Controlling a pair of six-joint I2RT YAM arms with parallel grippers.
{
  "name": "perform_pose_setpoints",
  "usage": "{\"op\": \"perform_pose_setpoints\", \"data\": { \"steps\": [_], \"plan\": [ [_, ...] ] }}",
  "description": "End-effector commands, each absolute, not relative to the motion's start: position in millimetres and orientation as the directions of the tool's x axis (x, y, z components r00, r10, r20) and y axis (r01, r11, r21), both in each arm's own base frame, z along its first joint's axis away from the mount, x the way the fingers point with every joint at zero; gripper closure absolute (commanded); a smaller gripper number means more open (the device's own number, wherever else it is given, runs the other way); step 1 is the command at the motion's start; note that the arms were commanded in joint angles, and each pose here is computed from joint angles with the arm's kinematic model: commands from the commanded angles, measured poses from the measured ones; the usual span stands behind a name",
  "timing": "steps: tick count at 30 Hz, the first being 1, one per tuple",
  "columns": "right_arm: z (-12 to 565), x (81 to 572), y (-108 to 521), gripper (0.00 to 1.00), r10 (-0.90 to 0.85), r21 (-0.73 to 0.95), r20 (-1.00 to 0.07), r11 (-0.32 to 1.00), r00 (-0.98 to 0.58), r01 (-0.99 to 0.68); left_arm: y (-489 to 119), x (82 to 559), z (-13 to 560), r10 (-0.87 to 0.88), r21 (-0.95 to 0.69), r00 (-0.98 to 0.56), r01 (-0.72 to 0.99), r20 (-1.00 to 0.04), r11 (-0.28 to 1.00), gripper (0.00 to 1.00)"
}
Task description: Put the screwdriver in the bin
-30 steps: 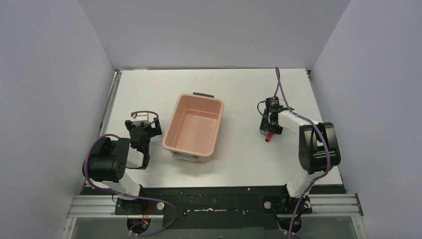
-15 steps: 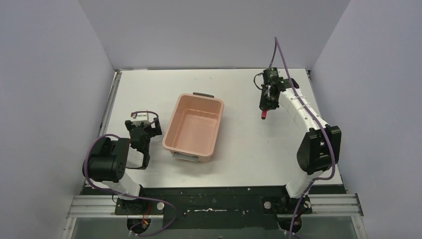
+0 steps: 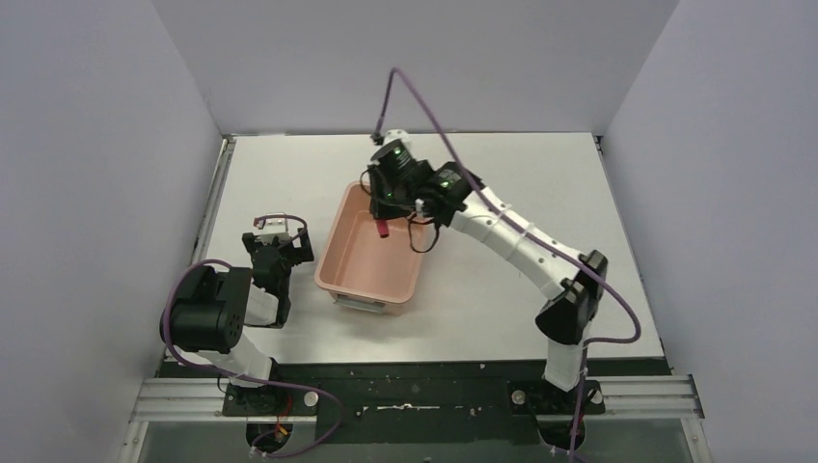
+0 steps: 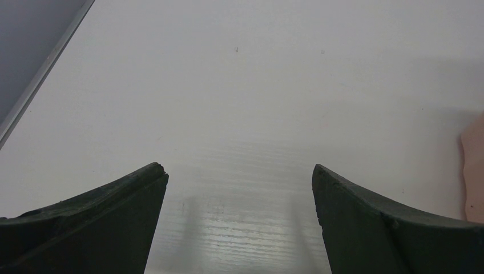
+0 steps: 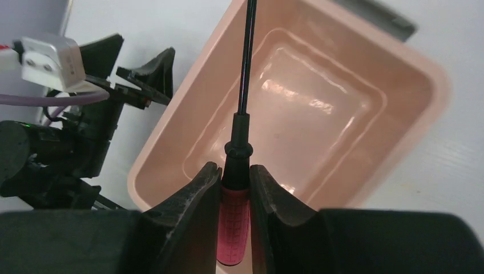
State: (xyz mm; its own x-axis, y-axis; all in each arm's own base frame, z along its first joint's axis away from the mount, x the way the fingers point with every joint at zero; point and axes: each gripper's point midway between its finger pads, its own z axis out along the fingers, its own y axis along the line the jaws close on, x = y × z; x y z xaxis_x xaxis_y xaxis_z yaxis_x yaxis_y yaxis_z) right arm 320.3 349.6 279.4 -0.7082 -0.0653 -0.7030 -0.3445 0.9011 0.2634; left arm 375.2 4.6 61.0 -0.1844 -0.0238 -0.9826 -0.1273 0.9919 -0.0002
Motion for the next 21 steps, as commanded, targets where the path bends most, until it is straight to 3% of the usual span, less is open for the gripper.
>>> {"op": "perform_pose_setpoints", "data": {
  "steps": [1,9,15,19,21],
  "plan": [
    [213.1,326.7,384.6,1.00,-0.121,0.204,-0.651,0.923,-0.749,-0.327,2.7,380.5,73.4,-0.018,-0.002,-0.143,-0.115,-0.990,0.993,0.03],
    [93.9,312.6,391.4,1.00,-0.233,0.094,-0.540,0.938,-0.809,-0.333,2.7,380.5,73.2,-0.018,-0.002,-0.143,-0.115,-0.990,0.993,0.03],
    [39.0,312.0,381.0,1.00,-0.254,0.048,-0.503,0.946,-0.826,-0.320,2.7,380.6,73.5,-0.018,-0.002,-0.142,-0.115,-0.990,0.993,0.03],
    [27.4,315.4,373.8,0.85,-0.249,0.022,-0.496,0.954,-0.832,-0.299,2.7,380.5,73.3,-0.019,-0.002,-0.143,-0.115,-0.990,0.993,0.03],
    [30.9,317.6,371.5,0.66,-0.238,0.018,-0.509,0.958,-0.827,-0.287,2.6,380.6,73.7,-0.018,-0.002,-0.142,-0.114,-0.990,0.993,0.03]
  ]
}}
